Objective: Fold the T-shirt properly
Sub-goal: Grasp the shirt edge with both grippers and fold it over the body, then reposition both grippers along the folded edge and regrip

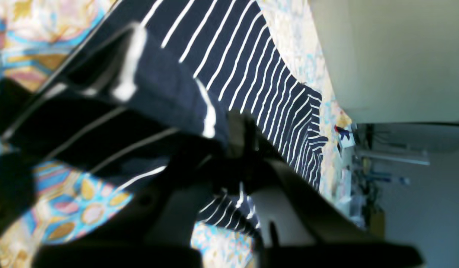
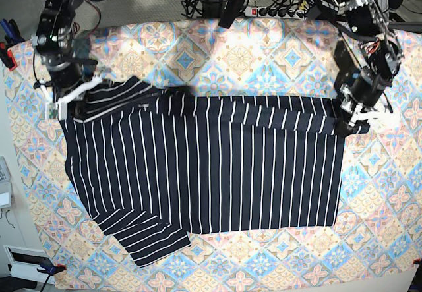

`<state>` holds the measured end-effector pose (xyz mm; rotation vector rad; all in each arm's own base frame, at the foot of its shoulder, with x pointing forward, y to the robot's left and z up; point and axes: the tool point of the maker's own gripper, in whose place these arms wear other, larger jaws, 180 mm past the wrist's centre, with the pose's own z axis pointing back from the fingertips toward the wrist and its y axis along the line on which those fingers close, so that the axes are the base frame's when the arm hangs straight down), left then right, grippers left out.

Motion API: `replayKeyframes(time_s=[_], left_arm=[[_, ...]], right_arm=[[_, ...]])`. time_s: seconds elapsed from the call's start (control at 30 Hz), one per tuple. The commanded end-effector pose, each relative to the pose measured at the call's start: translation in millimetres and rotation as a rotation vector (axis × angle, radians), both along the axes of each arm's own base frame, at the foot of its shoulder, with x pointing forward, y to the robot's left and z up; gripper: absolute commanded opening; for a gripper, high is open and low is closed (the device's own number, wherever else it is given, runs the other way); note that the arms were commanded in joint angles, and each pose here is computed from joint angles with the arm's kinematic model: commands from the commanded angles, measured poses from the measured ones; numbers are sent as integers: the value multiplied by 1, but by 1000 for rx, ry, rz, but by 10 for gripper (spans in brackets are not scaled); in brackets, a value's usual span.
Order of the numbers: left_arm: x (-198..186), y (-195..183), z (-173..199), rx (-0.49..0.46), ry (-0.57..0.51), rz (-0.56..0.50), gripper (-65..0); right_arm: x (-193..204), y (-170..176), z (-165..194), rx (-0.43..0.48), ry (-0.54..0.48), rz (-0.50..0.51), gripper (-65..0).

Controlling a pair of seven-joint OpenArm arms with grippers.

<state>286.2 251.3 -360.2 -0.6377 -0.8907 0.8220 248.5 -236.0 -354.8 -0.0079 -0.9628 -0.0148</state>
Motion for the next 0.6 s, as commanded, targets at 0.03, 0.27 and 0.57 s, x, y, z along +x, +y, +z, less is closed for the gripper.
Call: replayKeyframes(time_s=[0.03, 0.27, 0.57], left_arm=[[6, 3, -6, -27, 4, 10, -650], [9, 14, -35, -39, 60, 68, -650], [28, 15, -33, 80, 84, 50, -650]], right_arm=[[22, -4, 20, -8, -73, -3, -650], [54, -15, 17, 11, -86, -22, -650], [87, -23, -3, 78, -65, -64, -649]])
